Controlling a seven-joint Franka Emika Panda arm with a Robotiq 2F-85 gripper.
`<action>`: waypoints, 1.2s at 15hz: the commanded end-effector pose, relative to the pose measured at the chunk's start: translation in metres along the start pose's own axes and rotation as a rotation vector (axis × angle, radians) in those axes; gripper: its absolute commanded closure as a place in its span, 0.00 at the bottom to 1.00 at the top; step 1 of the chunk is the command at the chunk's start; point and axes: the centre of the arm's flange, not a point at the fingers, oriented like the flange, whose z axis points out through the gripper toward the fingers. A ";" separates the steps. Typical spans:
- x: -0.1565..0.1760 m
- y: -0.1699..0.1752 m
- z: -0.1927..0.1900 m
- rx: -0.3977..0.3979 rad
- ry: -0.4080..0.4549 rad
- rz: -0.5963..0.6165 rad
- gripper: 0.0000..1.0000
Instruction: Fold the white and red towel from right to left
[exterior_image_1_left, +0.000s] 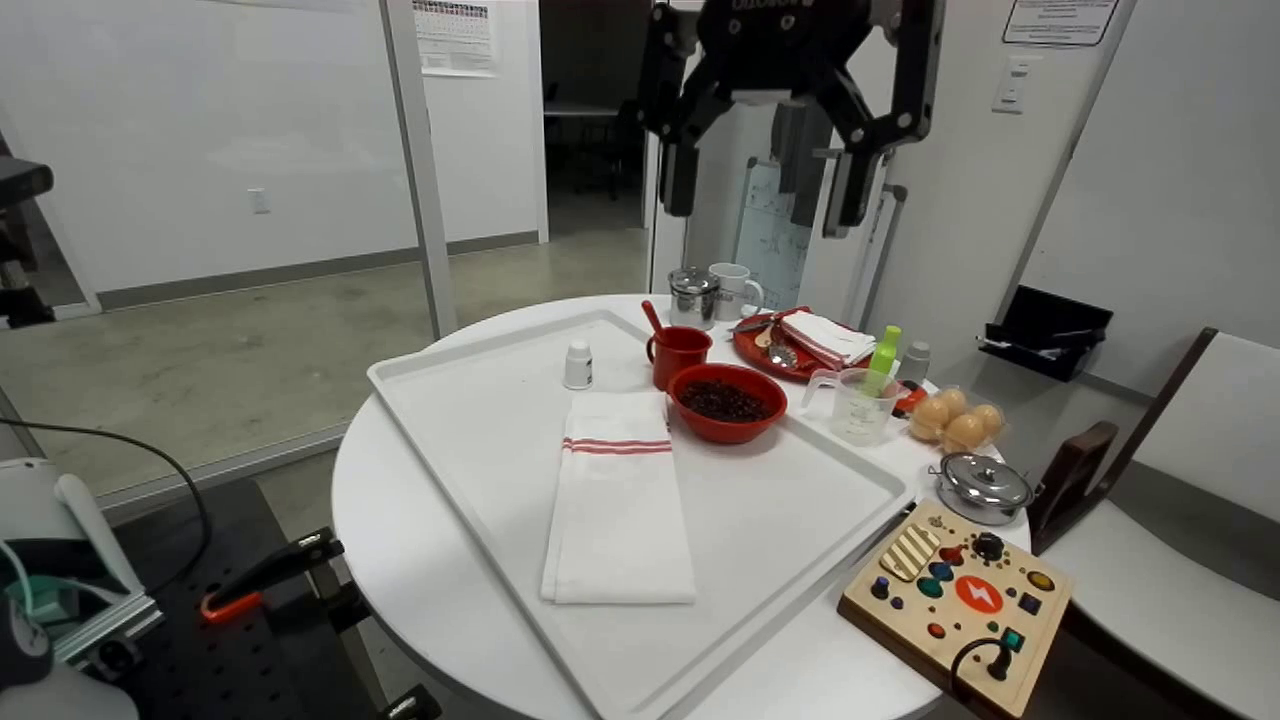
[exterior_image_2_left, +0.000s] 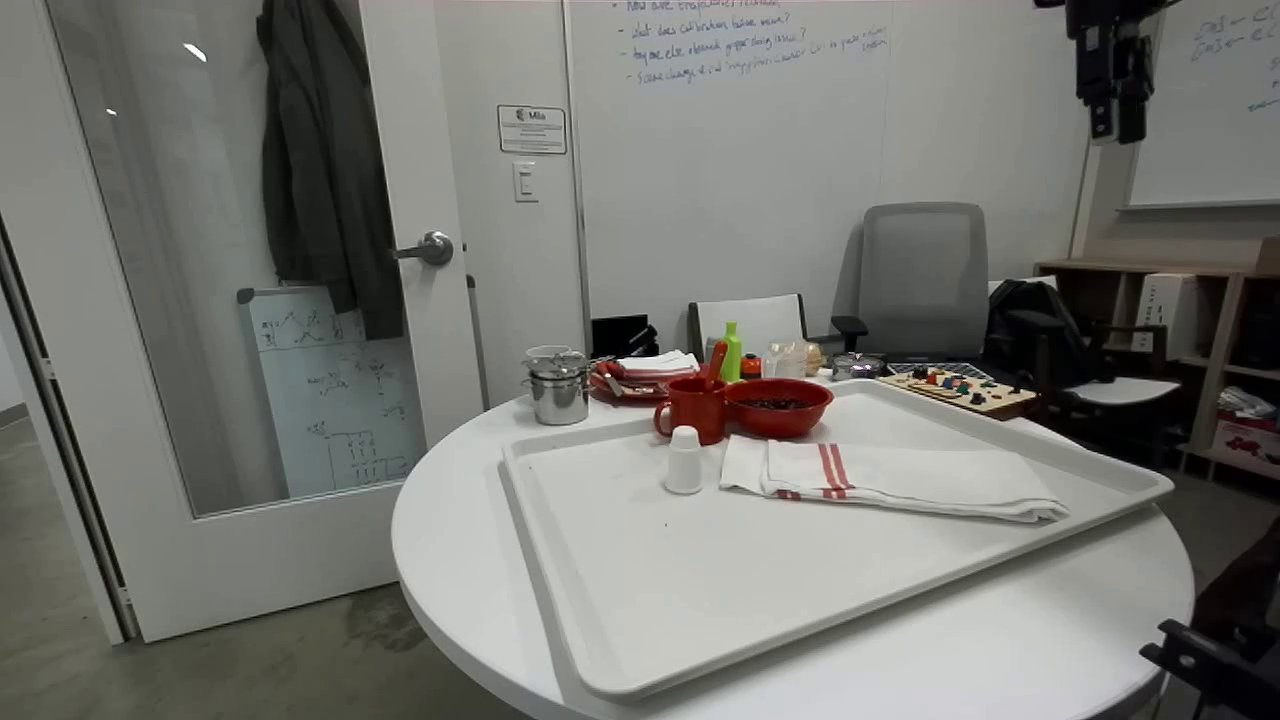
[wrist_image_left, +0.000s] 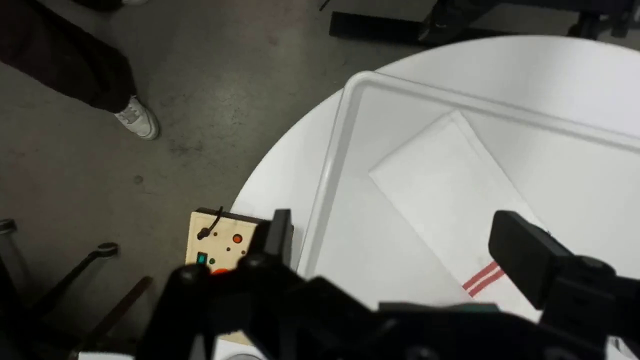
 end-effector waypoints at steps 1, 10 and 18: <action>0.004 0.003 0.022 0.084 0.046 0.175 0.00; 0.001 -0.004 0.129 0.090 0.010 0.351 0.00; 0.019 -0.021 0.198 0.104 -0.094 0.302 0.00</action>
